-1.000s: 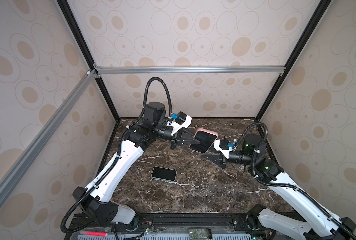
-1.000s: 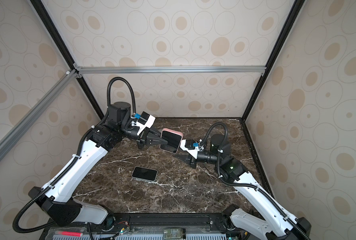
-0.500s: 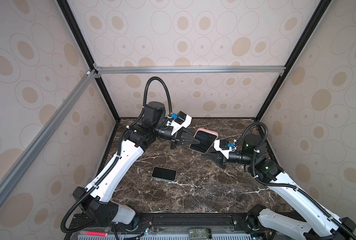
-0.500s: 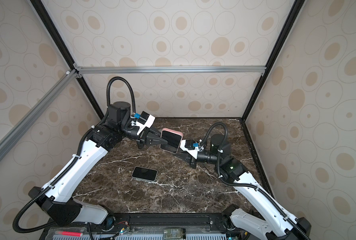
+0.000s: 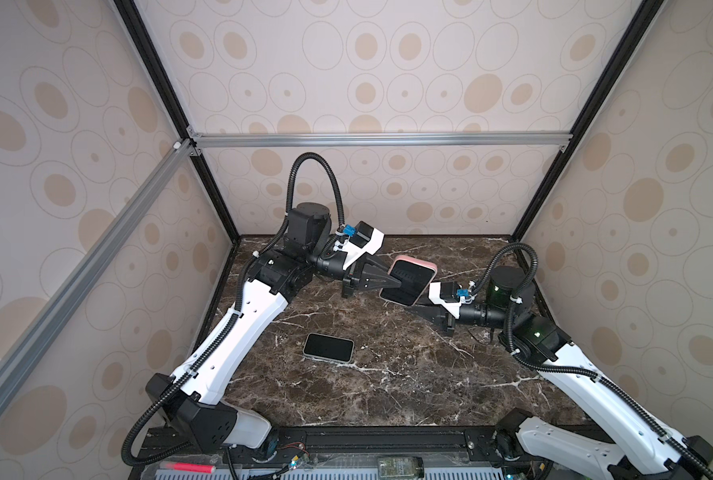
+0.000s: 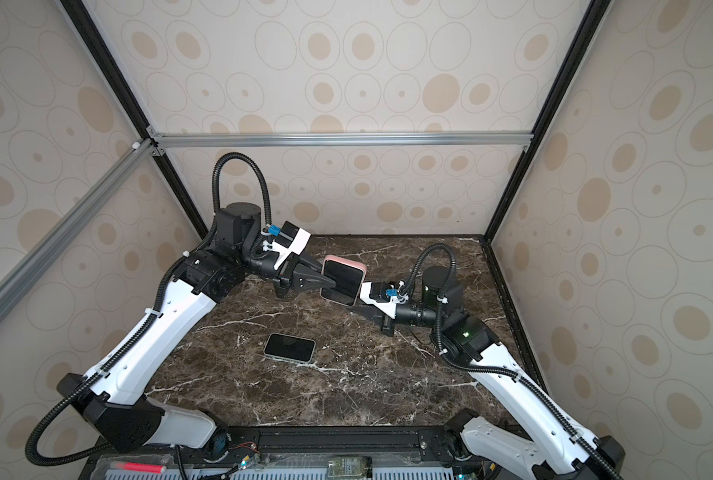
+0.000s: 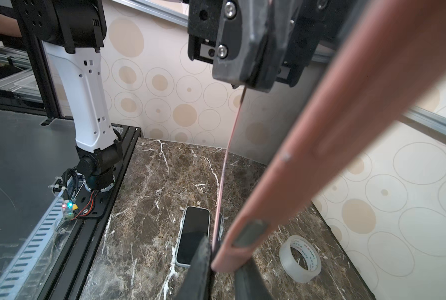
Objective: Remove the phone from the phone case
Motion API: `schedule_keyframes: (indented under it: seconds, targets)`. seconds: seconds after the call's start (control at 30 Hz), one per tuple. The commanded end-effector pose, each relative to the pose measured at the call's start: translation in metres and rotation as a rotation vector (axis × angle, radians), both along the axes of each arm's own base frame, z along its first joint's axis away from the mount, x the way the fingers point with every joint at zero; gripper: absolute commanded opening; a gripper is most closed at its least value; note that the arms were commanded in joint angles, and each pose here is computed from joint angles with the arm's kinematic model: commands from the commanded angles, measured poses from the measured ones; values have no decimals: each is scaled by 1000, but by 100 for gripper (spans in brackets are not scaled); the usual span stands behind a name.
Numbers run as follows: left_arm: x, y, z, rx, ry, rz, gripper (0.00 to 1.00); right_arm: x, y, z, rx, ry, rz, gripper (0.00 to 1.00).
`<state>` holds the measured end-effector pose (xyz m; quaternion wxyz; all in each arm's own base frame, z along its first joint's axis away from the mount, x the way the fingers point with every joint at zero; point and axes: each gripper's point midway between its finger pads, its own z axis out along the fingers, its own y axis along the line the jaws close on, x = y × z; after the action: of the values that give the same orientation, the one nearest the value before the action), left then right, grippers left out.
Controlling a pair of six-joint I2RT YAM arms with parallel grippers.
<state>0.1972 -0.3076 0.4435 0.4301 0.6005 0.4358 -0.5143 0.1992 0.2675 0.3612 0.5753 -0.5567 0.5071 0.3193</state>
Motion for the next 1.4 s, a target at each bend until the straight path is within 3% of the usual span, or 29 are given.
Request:
schedule_keyframes:
  seconds: [0.0, 0.53, 1.0, 1.37]
  targets:
    - [-7, -1, 6, -18, -5, -39, 0, -2, 0, 23, 22, -94, 14, 18]
    - [-6, -2, 4, -10, 14, -38, 0, -2, 4, 17, -28, -266, 60, 12]
    - [-6, -3, 2, -1, 24, -33, 0, 1, 3, 27, -52, -364, 43, 12]
    - [14, -11, -9, 65, 102, 33, 0, 0, 3, 40, -43, -420, 32, 11]
